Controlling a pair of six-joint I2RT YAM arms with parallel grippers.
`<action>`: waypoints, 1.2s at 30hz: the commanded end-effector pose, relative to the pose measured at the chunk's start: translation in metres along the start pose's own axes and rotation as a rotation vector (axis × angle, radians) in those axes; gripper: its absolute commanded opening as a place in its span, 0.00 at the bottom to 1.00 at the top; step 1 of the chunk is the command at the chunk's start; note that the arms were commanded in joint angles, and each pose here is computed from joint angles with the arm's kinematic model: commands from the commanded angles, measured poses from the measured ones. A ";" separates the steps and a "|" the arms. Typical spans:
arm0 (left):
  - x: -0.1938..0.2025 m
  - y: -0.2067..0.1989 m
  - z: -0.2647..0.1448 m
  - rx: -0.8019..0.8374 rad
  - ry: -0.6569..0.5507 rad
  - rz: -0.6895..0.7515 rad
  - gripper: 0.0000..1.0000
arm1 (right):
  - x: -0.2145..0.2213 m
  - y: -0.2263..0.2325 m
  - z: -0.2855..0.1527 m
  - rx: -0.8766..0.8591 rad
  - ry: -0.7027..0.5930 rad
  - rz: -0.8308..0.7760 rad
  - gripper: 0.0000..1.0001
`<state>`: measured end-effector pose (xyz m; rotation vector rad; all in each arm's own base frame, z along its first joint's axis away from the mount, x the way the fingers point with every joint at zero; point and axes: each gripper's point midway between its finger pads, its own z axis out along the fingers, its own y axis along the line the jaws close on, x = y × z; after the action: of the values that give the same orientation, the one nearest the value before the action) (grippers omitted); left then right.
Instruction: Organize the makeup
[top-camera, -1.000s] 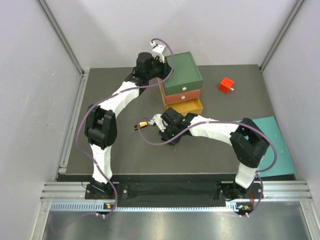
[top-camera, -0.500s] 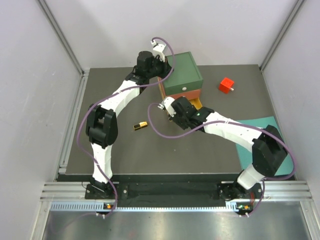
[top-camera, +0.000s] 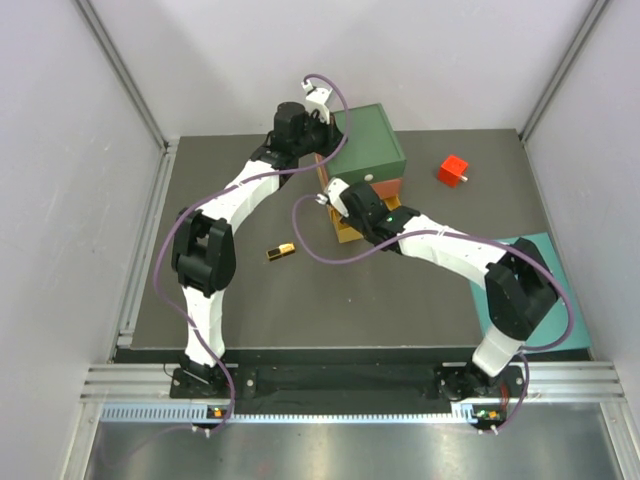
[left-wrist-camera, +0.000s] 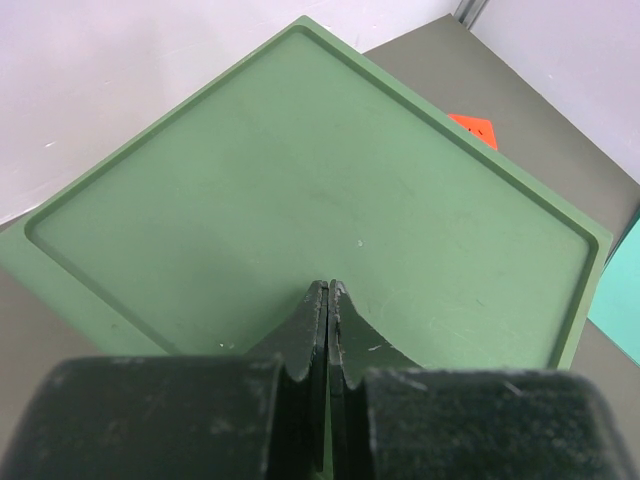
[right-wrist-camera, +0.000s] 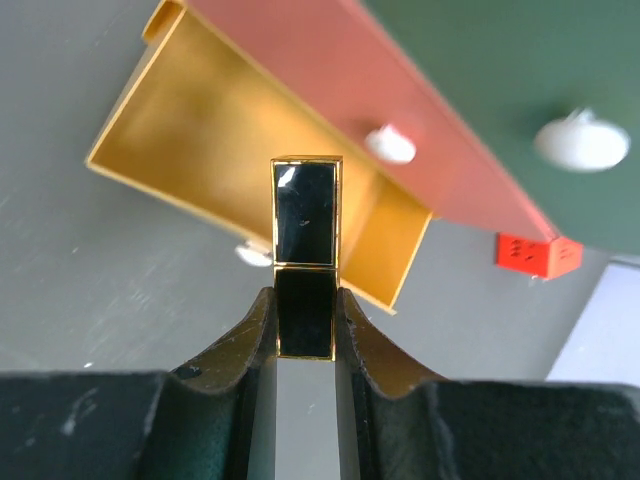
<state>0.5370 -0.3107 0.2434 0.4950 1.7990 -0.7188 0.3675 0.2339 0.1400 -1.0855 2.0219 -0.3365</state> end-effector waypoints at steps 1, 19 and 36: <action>0.175 0.043 -0.023 -0.146 0.509 -0.152 0.00 | -0.042 -0.032 -0.001 0.099 -0.109 0.008 0.02; 0.175 0.049 -0.025 -0.157 0.511 -0.158 0.00 | -0.045 -0.025 0.035 0.152 -0.072 -0.012 0.34; 0.173 0.052 -0.025 -0.163 0.504 -0.163 0.00 | -0.061 -0.028 0.002 0.118 -0.158 0.096 0.73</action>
<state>0.5377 -0.3097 0.2437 0.4988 1.7977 -0.7267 0.4133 0.2466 0.1269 -0.9971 1.9552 -0.4985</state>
